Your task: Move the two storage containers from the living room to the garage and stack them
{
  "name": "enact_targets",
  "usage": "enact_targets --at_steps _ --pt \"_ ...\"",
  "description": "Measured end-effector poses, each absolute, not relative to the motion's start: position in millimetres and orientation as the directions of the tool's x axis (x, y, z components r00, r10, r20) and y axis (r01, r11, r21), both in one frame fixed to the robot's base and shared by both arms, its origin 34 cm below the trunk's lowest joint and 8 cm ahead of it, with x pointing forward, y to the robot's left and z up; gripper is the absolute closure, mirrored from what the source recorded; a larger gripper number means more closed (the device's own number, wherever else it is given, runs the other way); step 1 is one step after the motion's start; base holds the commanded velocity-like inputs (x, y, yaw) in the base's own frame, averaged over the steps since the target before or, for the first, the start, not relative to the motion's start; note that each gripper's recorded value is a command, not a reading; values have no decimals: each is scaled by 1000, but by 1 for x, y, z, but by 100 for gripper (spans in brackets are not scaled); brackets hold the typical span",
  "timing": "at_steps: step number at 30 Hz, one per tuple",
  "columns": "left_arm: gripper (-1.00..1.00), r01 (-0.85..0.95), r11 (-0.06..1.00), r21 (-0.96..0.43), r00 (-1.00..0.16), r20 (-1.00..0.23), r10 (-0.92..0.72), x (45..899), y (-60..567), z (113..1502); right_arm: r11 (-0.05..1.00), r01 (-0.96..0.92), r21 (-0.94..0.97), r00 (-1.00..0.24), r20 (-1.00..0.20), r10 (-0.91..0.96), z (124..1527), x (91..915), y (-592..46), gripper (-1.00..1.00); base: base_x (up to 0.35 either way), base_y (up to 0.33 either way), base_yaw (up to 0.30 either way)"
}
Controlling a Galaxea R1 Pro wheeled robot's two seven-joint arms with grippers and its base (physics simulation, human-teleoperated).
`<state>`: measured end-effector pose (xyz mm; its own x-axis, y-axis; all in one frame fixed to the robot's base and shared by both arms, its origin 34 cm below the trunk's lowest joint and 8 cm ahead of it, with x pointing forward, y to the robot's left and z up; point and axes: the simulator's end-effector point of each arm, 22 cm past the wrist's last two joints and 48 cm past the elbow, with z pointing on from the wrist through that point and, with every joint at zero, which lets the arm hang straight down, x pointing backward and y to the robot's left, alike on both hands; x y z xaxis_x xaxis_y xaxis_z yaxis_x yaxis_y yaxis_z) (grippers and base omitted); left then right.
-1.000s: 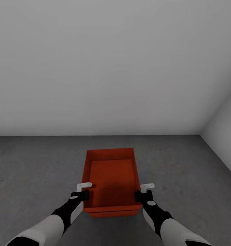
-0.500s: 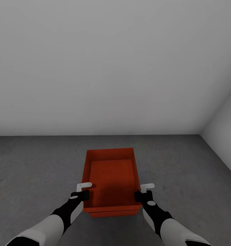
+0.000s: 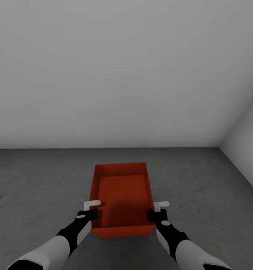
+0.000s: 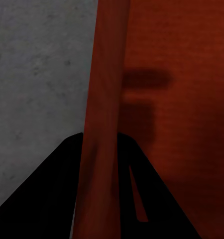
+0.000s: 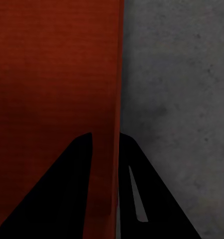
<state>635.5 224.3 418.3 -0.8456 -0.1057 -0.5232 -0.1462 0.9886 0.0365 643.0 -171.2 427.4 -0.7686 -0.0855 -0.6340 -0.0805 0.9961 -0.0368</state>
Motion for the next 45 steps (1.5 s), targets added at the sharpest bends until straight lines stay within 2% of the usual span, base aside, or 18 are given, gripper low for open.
enact_targets --at_steps 45 --pt "100 -126 991 51 -850 -520 -82 637 225 408 998 -65 -24 -773 -631 -65 412 638 -171 100 0 0 0"
